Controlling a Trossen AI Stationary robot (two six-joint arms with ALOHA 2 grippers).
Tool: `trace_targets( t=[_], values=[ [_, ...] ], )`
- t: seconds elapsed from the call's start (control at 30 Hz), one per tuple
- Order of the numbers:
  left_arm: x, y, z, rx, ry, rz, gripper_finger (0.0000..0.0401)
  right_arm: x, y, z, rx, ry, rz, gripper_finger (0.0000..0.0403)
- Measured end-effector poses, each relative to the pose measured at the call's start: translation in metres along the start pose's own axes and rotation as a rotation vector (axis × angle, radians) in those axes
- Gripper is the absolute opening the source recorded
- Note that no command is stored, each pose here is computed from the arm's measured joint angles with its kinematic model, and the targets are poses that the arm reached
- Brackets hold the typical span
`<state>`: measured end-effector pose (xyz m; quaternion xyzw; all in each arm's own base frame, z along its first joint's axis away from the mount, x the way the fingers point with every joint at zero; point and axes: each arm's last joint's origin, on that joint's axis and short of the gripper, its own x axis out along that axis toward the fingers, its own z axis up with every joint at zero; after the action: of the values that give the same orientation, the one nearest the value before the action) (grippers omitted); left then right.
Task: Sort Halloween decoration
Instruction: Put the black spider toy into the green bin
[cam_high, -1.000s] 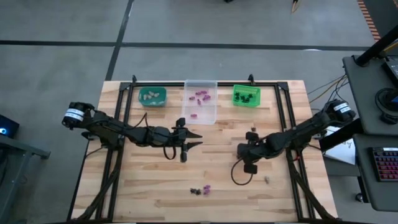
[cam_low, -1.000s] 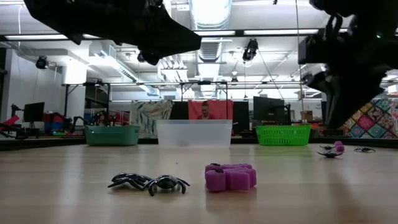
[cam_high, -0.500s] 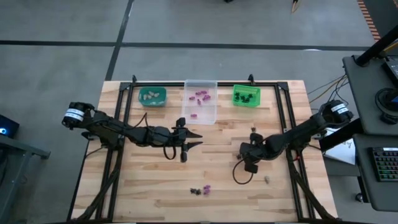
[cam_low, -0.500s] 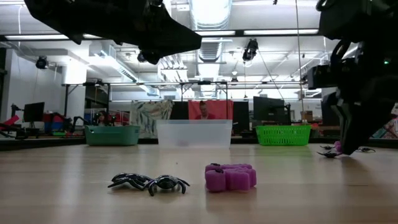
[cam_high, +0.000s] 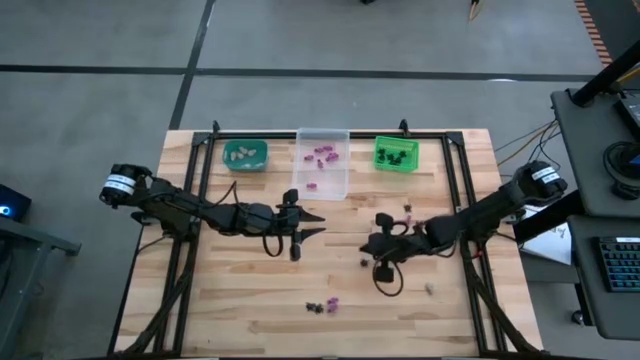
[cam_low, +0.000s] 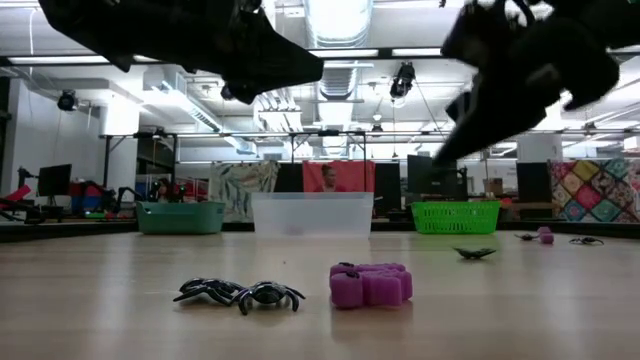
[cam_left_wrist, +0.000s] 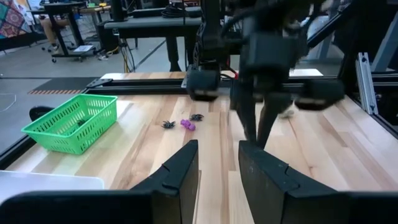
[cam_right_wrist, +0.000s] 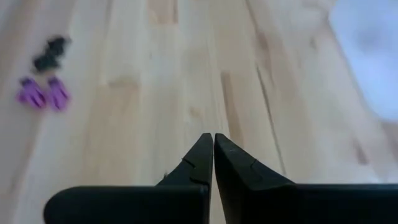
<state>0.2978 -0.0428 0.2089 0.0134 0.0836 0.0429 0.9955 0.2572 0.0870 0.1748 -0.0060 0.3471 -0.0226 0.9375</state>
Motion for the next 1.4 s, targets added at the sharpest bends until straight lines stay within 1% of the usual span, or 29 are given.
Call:
trace_targets(
  t=[0.1, 0.2, 0.3, 0.4, 0.53, 0.73, 0.9, 1.03, 1.3, 1.4],
  values=[
    [-0.001, 0.000, -0.003, -0.002, 0.008, 0.000, 0.0097, -0.009, 0.000, 0.010, -0.013, -0.053, 0.014, 0.0009],
    [-0.001, 0.000, -0.004, -0.009, 0.013, -0.001, 0.0097, -0.017, 0.000, 0.014, -0.006, -0.080, 0.052, 0.0009],
    [-0.002, 0.000, -0.006, -0.035, 0.017, -0.001, 0.0097, -0.022, 0.003, 0.014, -0.012, -0.089, 0.091, 0.0009],
    [-0.003, -0.002, -0.007, -0.044, 0.019, -0.007, 0.0092, -0.024, 0.010, 0.012, -0.049, -0.090, 0.115, 0.0009],
    [-0.003, -0.005, -0.007, -0.044, 0.018, -0.017, 0.0076, -0.024, 0.018, 0.003, -0.077, -0.119, 0.146, 0.0009],
    [-0.003, -0.008, -0.004, -0.047, 0.006, -0.027, 0.0041, -0.022, 0.020, -0.017, -0.069, -0.184, 0.182, 0.0009],
    [0.000, -0.012, -0.001, -0.057, -0.073, -0.042, 0.0013, -0.019, 0.014, -0.038, -0.035, -0.185, 0.187, 0.0009],
    [0.014, -0.017, -0.010, -0.048, -0.116, -0.046, 0.0002, -0.018, 0.012, -0.049, -0.027, -0.173, 0.190, 0.0009],
    [0.058, -0.030, -0.028, 0.023, -0.065, -0.040, 0.0000, -0.023, 0.019, -0.059, -0.057, -0.149, 0.222, 0.0009],
    [0.071, -0.033, -0.033, 0.025, -0.050, -0.036, 0.0000, -0.027, 0.020, -0.066, -0.018, -0.126, 0.237, 0.0009]
  ],
)
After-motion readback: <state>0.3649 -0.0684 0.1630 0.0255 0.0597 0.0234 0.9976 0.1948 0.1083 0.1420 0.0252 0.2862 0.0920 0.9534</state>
